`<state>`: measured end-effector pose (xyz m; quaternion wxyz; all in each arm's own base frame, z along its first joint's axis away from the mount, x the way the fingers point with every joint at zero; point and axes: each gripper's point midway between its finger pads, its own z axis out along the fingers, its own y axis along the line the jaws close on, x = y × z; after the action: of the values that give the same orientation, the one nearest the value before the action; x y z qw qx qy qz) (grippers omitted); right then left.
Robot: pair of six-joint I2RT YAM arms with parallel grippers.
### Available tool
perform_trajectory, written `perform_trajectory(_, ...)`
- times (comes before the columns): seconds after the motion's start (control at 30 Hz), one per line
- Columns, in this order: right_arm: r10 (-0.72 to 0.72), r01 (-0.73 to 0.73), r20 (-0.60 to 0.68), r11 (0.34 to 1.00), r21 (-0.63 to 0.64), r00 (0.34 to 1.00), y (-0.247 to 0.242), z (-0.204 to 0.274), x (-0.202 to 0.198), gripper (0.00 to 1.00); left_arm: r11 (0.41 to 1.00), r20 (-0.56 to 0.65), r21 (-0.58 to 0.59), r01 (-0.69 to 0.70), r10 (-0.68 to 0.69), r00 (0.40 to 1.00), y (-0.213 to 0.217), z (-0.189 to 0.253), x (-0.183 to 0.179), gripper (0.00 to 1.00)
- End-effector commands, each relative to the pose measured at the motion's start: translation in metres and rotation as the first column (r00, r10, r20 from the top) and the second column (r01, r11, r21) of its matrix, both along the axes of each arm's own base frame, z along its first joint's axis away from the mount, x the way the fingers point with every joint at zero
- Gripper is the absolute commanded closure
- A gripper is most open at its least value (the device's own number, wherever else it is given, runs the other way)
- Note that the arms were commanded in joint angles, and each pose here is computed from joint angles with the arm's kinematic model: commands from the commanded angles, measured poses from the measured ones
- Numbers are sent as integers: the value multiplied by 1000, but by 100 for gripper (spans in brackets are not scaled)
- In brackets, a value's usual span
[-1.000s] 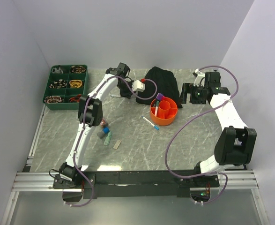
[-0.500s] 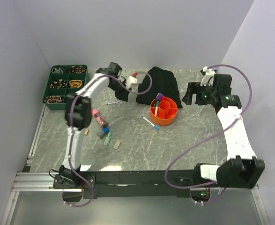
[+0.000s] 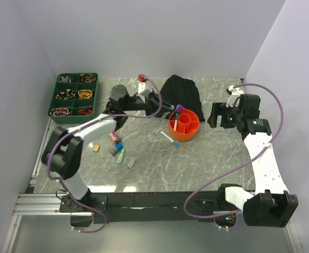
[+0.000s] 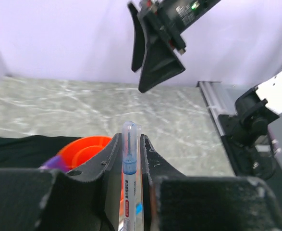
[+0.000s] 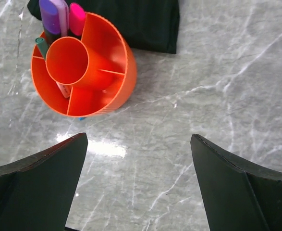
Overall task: Sort the stationery into containers
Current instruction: Place the pen in the storage box.
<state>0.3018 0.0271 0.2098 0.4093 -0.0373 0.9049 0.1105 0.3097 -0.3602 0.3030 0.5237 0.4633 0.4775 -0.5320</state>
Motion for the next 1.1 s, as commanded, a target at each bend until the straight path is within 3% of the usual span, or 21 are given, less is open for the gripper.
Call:
perform_trajectory(0.0,-24,28,76,998,-56,997,-11,18,-6,4,991,6,-128,43,-42,999,-23,20,-6,99)
perform_trajectory(0.43,-63,64,28,997,-39,998,-12,-9,-45,4,987,-88,-151,56,-70,994,-72,-20,42,99)
perform_trajectory(0.8,-81,81,-15,996,-44,997,-17,-17,-41,4,991,-146,-116,70,-87,985,-79,-77,48,97)
perform_trajectory(0.97,-74,73,-31,997,-40,997,-17,-21,-36,4,990,-128,-117,80,-95,987,-71,-71,46,91)
perform_trajectory(1.07,-65,64,-29,997,-34,997,-15,-17,-32,4,989,-122,-116,89,-104,987,-62,-65,45,72)
